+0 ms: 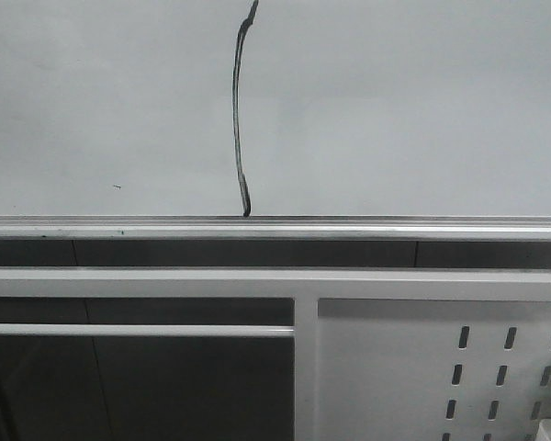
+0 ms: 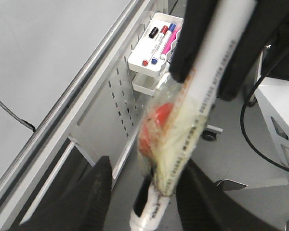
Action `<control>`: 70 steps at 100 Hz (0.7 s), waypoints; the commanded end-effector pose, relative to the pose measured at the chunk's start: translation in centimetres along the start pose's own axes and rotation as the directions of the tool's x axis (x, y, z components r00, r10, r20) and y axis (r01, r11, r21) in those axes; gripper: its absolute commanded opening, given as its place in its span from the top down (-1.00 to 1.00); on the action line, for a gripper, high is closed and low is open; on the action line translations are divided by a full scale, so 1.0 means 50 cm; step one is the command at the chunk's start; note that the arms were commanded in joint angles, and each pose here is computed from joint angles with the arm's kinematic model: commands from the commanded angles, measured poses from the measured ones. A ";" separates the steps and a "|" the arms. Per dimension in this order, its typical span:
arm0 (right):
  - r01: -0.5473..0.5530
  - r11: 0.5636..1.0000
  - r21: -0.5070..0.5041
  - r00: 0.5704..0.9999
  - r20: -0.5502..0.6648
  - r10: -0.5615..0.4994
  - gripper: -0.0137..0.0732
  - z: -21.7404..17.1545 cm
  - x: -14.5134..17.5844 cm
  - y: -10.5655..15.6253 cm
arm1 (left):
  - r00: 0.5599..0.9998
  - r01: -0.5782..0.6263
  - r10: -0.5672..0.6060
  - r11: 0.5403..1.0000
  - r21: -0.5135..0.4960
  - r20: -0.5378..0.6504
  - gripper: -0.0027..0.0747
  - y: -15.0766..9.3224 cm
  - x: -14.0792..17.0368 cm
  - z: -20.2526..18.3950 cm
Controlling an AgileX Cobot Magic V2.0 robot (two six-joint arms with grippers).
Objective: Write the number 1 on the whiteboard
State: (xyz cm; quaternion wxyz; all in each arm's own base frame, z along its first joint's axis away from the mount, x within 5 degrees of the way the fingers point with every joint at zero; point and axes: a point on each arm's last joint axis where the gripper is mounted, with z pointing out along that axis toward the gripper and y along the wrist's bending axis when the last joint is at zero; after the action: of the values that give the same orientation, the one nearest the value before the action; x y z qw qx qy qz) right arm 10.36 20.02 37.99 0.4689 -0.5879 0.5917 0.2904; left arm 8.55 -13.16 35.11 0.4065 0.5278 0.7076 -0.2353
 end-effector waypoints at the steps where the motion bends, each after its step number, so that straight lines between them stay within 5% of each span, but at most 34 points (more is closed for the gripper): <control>1: 0.001 1.000 0.024 0.999 0.042 -0.002 0.85 -0.005 -0.021 -0.008 | 0.993 0.023 -0.019 0.999 -0.035 0.114 0.21 0.007 -0.034 -0.016; 70: -0.001 1.000 0.019 0.999 0.034 0.000 0.85 0.000 -0.019 -0.009 | 0.999 -0.027 0.029 0.999 -0.043 0.036 0.37 0.008 -0.020 -0.014</control>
State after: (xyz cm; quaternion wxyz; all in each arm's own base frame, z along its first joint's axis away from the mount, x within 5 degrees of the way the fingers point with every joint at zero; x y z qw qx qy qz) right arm 10.74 20.57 37.40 0.4566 -0.5936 0.5974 0.2868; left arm 8.47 -12.92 34.76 0.3910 0.5426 0.7103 -0.2194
